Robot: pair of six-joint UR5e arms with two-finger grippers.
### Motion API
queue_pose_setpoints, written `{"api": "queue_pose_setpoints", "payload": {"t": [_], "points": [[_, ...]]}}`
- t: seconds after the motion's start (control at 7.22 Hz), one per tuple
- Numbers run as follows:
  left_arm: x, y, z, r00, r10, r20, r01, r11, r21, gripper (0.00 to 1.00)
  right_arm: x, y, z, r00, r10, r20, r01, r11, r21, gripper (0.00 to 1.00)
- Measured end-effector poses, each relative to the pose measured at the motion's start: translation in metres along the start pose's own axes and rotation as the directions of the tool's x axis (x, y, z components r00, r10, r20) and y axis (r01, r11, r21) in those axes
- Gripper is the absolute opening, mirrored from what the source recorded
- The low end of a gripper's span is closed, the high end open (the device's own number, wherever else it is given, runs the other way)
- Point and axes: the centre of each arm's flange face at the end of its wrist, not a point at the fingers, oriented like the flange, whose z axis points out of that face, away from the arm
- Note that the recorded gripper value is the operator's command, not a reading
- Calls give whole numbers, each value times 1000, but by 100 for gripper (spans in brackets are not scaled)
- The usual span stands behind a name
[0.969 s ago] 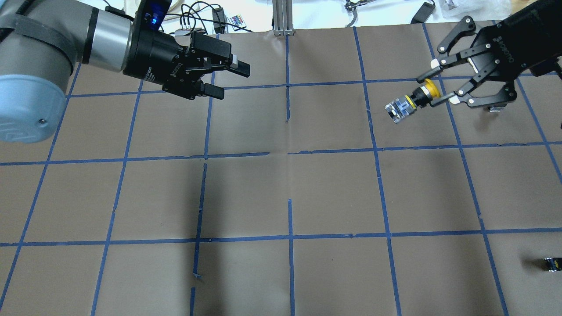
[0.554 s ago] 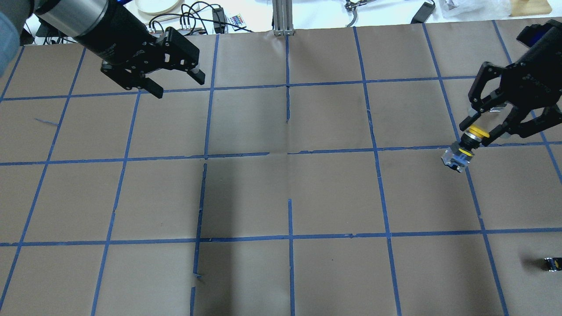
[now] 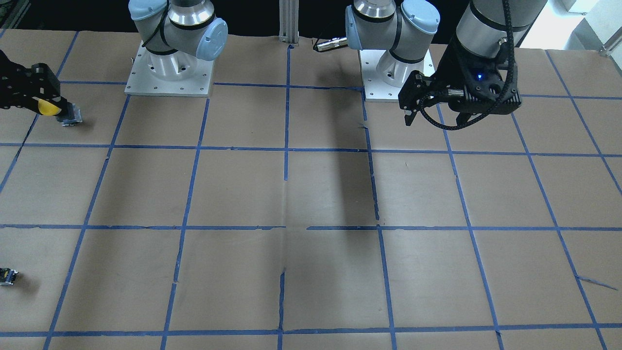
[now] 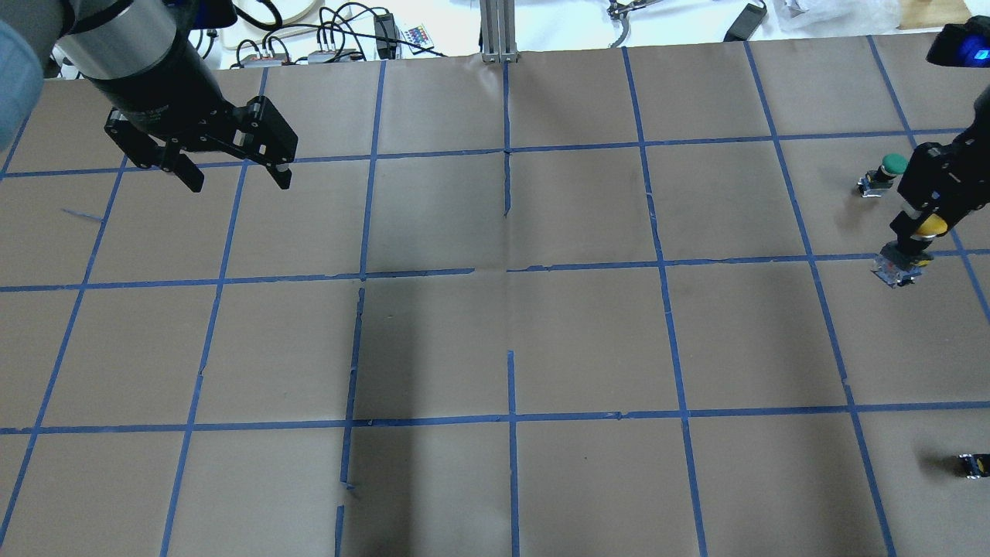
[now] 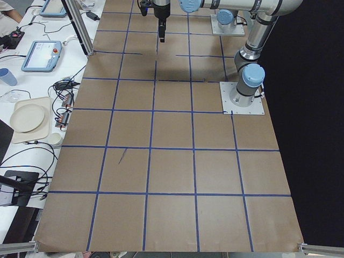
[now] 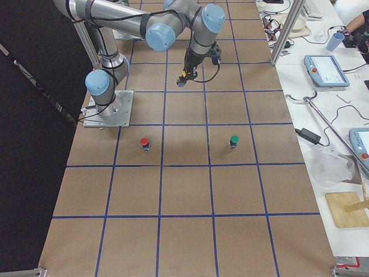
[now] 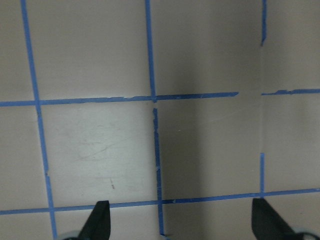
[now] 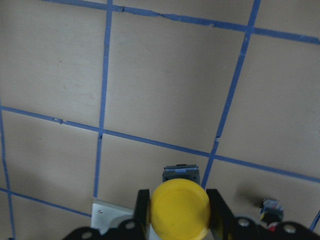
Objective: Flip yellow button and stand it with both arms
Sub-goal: 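Carry the button away with the right gripper while the left gripper withdraws, then lower the button upright onto the table with the right gripper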
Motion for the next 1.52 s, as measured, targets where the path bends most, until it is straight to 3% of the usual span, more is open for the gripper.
{"api": "queue_pose_setpoints", "payload": {"t": [0.14,0.28,0.42,0.55,0.69,0.97,1.11,1.25,1.52], "points": [[1,-4,-4,1000,-1,5,1,999,48,99,25,4,9,992,-121,-32,122,992,35,8],[4,-4,-13,1000,3,7,-3,996,85,99,52,12,23,970,-234,-68,238,969,60,8],[6,-1,-19,1000,6,8,-6,995,101,99,82,24,43,934,-342,-106,351,933,75,8],[7,0,-21,1000,8,10,-9,995,101,100,108,38,60,886,-441,-140,455,887,82,8],[8,-1,-20,1000,11,11,-12,995,97,100,128,51,73,823,-543,-170,561,824,82,9],[9,-8,-9,1000,14,7,-14,997,72,100,144,57,86,663,-717,-217,745,660,95,12],[9,-10,-2,1000,14,7,-14,999,52,100,152,52,93,603,-761,-238,795,599,97,12],[9,-10,2,1000,14,8,-15,999,33,100,165,43,108,570,-787,-236,819,565,98,12],[9,-10,5,1000,14,8,-15,1000,19,100,188,30,139,535,-819,-210,845,526,99,13]]}}
